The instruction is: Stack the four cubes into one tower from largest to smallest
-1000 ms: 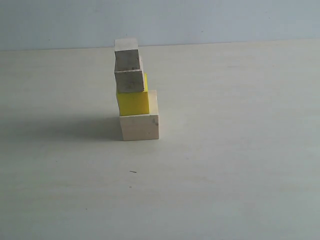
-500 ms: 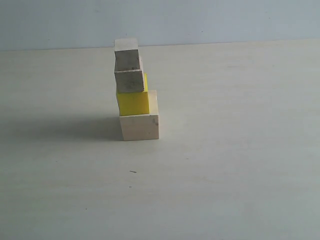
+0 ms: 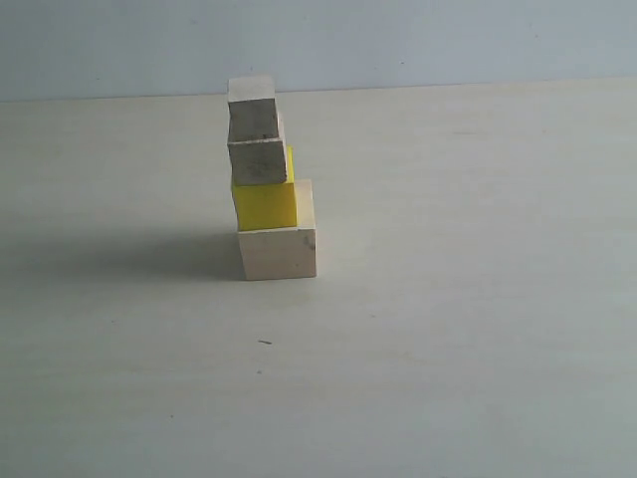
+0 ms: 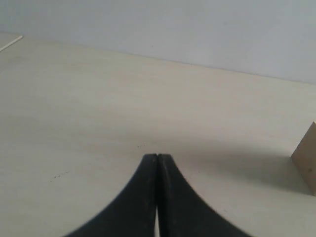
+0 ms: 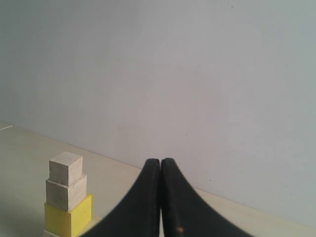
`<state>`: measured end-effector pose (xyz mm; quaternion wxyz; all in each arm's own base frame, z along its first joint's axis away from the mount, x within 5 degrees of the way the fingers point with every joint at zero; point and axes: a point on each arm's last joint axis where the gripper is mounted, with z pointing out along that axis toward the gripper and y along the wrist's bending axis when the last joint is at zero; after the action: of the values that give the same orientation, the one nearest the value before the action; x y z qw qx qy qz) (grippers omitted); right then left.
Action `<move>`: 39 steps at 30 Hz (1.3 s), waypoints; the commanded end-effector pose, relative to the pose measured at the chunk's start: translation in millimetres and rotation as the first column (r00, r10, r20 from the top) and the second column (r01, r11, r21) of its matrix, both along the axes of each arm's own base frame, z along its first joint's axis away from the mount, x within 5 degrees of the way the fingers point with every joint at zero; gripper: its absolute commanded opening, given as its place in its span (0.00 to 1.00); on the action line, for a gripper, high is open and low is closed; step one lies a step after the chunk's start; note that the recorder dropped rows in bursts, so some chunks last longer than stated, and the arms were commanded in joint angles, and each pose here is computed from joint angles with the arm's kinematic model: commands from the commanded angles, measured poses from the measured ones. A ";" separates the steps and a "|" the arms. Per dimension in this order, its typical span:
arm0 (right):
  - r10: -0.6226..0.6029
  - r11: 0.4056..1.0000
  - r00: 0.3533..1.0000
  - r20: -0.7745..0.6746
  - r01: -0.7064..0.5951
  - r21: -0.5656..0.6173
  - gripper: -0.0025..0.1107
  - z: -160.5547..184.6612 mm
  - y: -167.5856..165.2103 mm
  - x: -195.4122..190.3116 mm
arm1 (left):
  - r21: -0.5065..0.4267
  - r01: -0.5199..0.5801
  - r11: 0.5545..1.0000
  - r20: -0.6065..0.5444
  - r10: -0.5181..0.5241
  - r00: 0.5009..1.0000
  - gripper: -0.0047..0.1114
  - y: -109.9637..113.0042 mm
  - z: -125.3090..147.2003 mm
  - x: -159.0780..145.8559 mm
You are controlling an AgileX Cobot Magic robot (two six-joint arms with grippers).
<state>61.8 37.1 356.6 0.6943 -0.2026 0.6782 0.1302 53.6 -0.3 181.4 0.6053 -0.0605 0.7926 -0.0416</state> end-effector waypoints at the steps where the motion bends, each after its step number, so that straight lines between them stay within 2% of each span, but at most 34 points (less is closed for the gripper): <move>1: -0.004 1.000 1.000 0.001 0.004 0.000 0.02 -1.1 -0.4 -0.5 | 0.005 0.009 1.000 -0.005 -0.008 1.000 0.04 -0.4 -0.6 -0.5; 35: -0.005 1.000 1.000 0.004 0.005 0.001 0.02 -0.8 -0.6 -0.9 | 0.005 0.009 1.000 -0.006 -0.009 1.000 0.04 -0.4 -0.7 -0.6; 39: -0.061 0.996 0.998 0.023 0.062 -0.059 0.02 -3.1 -5.7 -10.5 | 0.005 0.009 1.000 -0.006 -0.009 1.000 0.04 -0.4 -0.7 -0.6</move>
<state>57.7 35.1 356.3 0.6976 -0.2059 0.6765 0.1153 53.3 -0.4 179.9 0.5989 -0.0592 0.7976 -0.0401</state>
